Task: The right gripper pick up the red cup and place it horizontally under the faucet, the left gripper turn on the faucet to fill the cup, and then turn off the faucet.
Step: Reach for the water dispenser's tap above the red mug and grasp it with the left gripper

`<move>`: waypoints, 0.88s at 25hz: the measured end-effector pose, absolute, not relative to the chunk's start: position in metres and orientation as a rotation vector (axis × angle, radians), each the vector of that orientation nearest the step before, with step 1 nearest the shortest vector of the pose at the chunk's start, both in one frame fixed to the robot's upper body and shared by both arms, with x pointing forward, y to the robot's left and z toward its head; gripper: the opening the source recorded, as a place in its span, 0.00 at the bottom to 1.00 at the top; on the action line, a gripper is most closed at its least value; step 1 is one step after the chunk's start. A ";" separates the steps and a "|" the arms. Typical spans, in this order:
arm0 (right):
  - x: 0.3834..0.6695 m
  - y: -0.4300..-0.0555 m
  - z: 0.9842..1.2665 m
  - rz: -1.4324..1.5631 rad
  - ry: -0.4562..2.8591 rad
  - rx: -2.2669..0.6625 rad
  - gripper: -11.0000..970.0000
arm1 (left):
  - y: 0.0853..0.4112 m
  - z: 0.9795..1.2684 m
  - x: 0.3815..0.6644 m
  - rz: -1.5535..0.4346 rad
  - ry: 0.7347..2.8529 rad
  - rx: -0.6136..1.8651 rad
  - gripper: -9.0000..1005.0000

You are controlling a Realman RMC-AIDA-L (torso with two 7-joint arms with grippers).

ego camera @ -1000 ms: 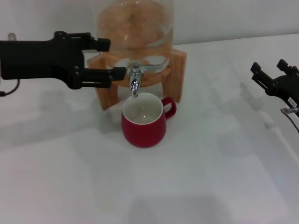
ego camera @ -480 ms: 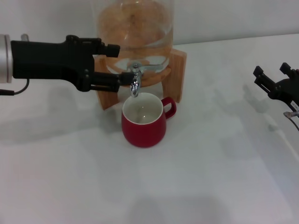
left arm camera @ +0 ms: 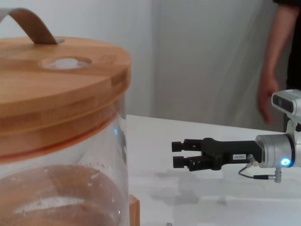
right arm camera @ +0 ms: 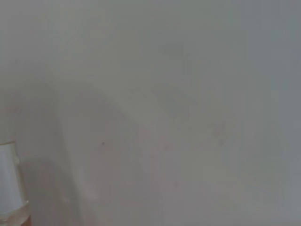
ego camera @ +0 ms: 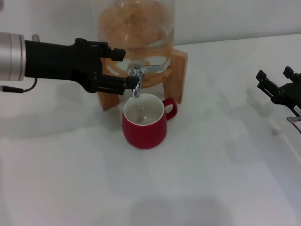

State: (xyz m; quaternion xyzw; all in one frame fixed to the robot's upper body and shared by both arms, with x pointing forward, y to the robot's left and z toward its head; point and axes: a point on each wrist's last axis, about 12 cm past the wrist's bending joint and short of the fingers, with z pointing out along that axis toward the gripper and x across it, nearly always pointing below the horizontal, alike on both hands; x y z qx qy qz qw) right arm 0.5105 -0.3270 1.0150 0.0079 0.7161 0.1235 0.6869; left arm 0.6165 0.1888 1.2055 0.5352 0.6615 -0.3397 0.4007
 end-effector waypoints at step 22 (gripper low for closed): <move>0.516 -0.321 1.021 0.314 1.569 0.033 0.89 | 0.160 1.214 0.631 -0.742 1.591 1.492 0.81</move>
